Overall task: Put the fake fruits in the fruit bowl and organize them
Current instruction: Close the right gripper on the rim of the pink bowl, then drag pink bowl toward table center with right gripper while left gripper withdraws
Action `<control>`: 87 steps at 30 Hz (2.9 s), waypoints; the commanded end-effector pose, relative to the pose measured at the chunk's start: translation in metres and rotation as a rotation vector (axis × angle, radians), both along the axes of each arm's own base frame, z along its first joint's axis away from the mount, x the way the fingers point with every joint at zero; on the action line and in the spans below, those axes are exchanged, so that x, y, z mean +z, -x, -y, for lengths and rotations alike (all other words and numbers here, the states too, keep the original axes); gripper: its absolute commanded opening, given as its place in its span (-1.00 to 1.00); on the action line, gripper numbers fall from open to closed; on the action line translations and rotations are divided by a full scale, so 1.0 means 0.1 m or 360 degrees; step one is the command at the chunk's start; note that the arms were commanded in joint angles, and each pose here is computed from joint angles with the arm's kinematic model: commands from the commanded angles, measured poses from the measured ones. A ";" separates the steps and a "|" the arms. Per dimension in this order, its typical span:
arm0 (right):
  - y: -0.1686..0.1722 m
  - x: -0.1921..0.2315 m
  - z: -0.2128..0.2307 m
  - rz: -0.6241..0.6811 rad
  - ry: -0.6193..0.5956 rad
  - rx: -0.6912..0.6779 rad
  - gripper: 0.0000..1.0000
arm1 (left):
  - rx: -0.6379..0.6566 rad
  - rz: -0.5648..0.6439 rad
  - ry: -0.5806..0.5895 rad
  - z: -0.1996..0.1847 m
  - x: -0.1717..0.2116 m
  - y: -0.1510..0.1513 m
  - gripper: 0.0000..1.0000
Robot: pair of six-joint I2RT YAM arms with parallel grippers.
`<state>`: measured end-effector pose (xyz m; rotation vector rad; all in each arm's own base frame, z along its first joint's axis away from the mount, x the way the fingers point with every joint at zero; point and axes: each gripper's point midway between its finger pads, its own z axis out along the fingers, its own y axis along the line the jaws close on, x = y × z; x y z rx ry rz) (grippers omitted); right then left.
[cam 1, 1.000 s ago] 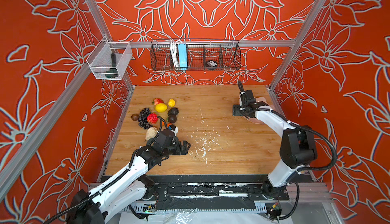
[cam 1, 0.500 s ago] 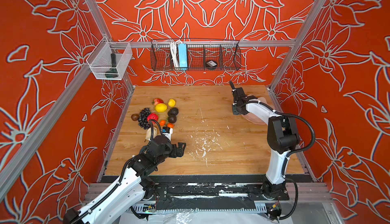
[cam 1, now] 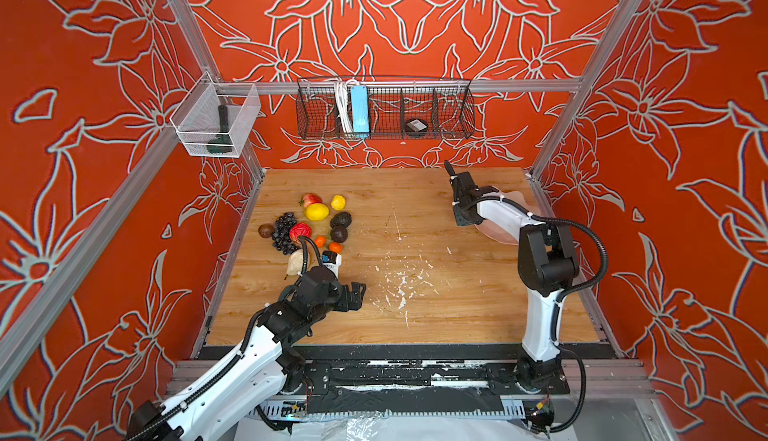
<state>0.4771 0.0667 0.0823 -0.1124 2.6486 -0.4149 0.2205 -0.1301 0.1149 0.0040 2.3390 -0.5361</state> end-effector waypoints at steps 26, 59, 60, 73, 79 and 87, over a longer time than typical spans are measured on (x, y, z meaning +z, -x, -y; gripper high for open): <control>0.73 0.21 -1.24 0.0040 -0.0022 0.0521 -1.00 | 0.0252 0.0169 -0.0040 -0.33 0.21 -0.02 0.97; 1.96 0.17 -3.22 0.0190 0.0225 0.1396 -0.28 | 0.0759 0.0521 0.0049 -1.10 0.51 0.30 0.97; 1.97 0.22 -3.22 0.0204 0.0205 0.1395 -0.16 | 0.0758 0.0521 0.0050 -1.09 0.51 0.30 0.97; 2.18 0.83 -2.63 0.0339 -0.0164 0.1169 0.51 | 0.0560 0.0380 -0.0016 -0.81 0.36 0.16 0.97; 2.15 0.99 -1.77 0.0403 -0.0510 0.0773 0.55 | 0.0319 0.0121 0.0151 -0.29 0.34 0.05 0.97; 2.29 0.92 -1.16 0.0548 -0.0862 0.0459 0.61 | 0.0355 -0.0244 -0.0127 -0.18 0.26 -0.17 0.97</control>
